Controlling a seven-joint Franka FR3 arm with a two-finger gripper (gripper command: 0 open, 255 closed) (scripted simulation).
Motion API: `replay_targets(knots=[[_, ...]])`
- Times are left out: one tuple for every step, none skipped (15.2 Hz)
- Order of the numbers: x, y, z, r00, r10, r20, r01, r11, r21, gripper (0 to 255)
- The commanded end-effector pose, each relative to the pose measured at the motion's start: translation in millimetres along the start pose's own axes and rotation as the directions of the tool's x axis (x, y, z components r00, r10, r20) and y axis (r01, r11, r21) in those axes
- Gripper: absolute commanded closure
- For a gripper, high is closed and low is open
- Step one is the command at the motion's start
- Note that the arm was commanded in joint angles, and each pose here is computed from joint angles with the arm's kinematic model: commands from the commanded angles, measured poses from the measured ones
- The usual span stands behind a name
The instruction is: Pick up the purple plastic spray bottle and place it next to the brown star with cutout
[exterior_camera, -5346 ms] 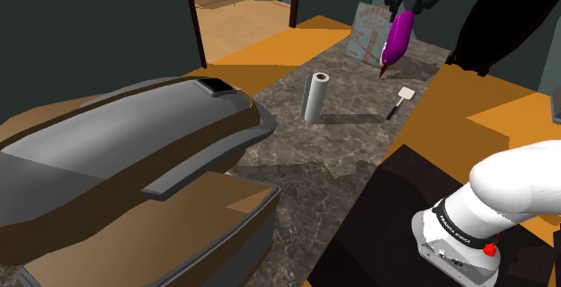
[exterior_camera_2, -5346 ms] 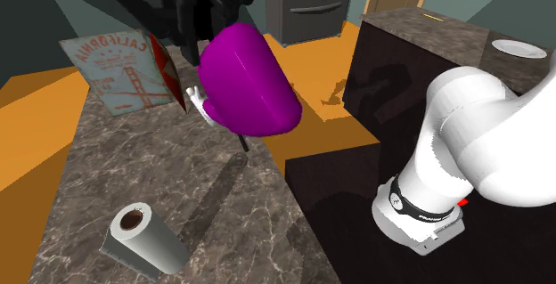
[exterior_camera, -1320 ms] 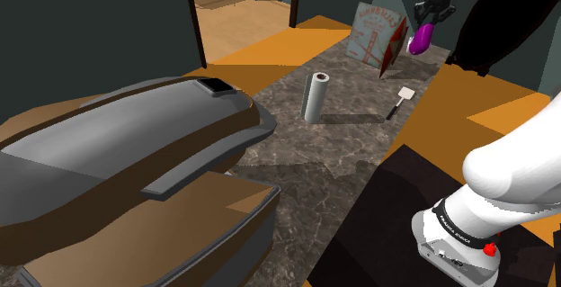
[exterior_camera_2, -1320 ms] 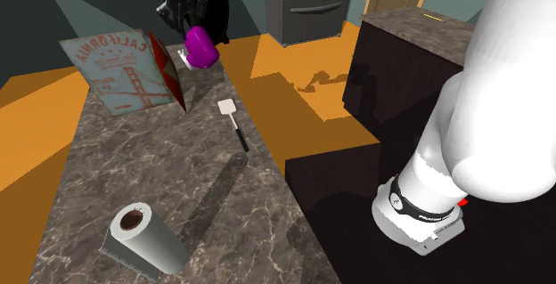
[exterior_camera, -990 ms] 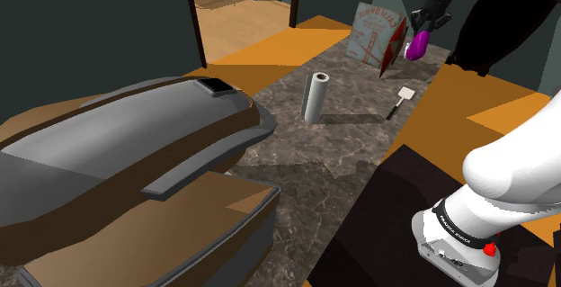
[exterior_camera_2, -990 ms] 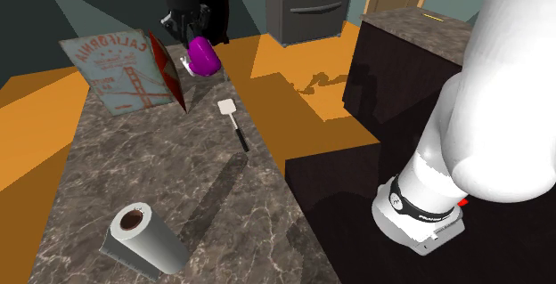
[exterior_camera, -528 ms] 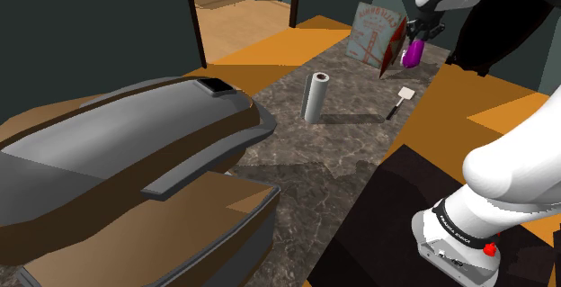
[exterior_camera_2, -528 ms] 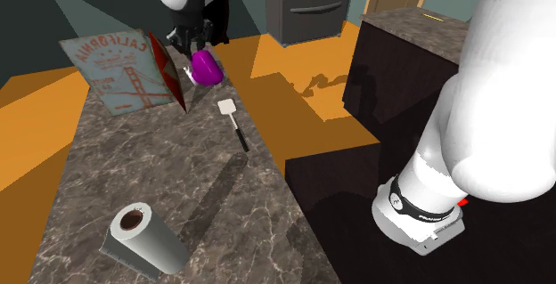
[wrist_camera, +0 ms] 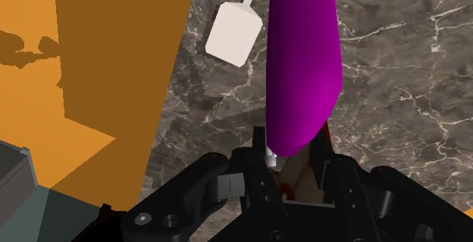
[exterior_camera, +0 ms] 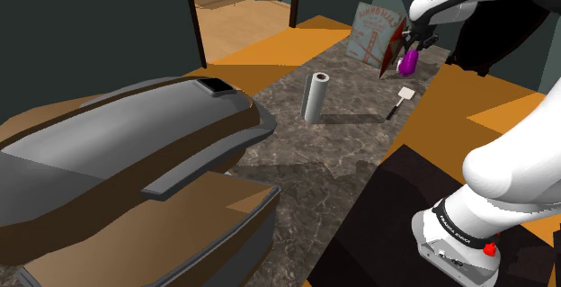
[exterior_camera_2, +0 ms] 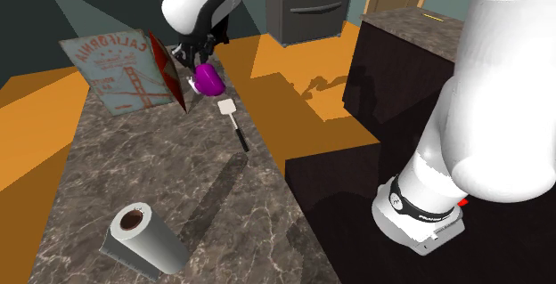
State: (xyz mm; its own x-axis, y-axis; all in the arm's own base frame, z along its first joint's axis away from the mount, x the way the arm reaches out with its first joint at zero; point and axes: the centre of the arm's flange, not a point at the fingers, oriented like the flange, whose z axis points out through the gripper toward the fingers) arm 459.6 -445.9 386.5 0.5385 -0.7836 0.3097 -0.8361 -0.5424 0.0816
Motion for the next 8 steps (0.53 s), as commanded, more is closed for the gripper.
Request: replay_targets(knots=[[-3.8,-1.0,10.2,1.000,0.000,-0.001,0.000,1.000,0.000,255],[-5.4,-1.4,15.2,1.000,0.000,-0.001,0.000,1.000,0.000,255],[-7.1,-1.9,20.2,1.000,0.000,-0.001,0.000,1.000,0.000,255],[-8.7,-2.3,25.2,1.000,0.000,-0.001,0.000,1.000,0.000,255],[-10.3,-2.7,30.2,1.000,0.000,-0.001,0.000,1.000,0.000,255],[-12.0,-3.2,35.2,1.000,0.000,-0.001,0.000,1.000,0.000,255],[-13.6,-3.6,40.2,1.000,0.000,-0.001,0.000,1.000,0.000,255],[-15.2,-4.0,45.2,1.000,0.000,-0.001,0.000,1.000,0.000,255]])
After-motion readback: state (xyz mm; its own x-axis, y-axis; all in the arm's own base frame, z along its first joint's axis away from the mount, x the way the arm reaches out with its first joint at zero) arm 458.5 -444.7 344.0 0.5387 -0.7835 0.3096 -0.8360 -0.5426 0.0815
